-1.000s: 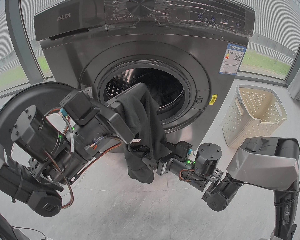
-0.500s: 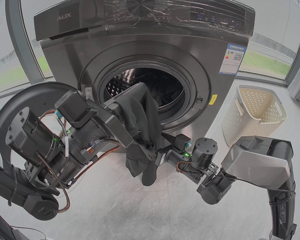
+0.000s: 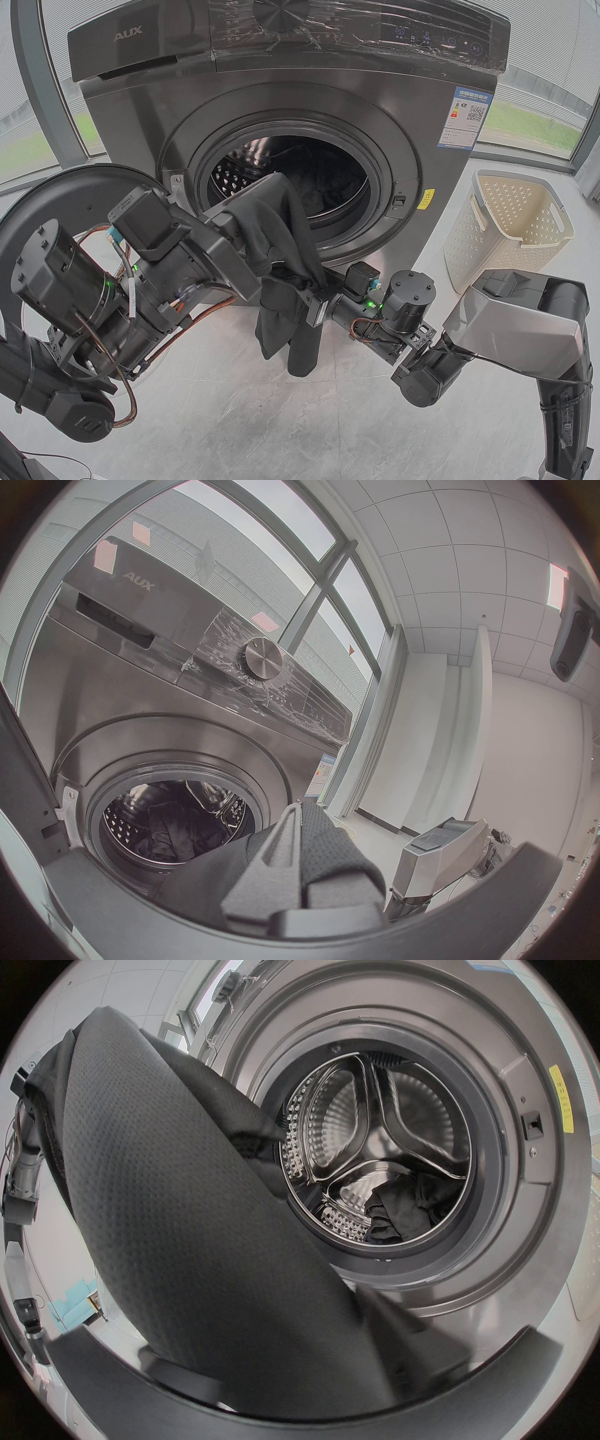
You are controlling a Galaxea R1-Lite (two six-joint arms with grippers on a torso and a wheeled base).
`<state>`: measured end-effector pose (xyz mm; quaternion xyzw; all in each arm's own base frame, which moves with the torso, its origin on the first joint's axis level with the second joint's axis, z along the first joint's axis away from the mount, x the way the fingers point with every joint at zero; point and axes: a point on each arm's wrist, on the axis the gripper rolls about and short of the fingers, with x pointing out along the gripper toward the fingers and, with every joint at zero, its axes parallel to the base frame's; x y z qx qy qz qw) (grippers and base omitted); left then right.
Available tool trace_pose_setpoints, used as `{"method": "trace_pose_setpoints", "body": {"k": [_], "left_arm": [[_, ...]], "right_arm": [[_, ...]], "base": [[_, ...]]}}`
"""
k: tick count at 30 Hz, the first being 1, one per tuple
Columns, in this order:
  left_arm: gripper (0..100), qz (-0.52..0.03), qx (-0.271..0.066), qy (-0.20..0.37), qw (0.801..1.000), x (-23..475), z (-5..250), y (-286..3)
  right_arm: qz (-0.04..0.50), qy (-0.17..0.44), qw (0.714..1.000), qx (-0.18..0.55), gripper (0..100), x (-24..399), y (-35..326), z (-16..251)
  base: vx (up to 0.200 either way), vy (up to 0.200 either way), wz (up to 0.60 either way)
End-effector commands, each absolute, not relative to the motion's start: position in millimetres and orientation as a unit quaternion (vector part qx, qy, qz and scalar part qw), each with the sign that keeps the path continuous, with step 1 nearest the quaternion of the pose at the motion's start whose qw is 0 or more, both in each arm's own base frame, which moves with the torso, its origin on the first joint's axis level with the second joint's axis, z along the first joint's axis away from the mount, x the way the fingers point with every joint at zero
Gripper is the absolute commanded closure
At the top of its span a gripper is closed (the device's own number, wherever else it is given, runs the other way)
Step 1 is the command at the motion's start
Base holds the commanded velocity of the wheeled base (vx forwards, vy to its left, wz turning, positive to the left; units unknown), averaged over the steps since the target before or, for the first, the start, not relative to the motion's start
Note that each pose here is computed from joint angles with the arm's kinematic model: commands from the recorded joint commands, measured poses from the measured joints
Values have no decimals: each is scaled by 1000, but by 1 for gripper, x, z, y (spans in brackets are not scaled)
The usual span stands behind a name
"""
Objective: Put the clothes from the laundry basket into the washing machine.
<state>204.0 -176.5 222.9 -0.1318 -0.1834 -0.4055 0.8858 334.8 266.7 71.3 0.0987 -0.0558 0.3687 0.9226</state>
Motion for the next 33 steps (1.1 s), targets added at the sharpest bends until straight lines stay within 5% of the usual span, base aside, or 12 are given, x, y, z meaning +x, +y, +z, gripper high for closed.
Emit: {"method": "trace_pose_setpoints", "body": {"k": [1,14,33], "left_arm": [[100,-405,-132,-182,886,205,223,-177],[100,-379,-112,-129,910,205,194,-157],[100,-358,-73,3,931,203,131,-142]], "right_arm": [[367,-66,922,103,100,334,263,82],[333,-122,927,119,100,328,232,137],[334,-143,921,139,100,317,235,156]], "base": [[0,0,0],[0,0,0],[0,0,0]]}}
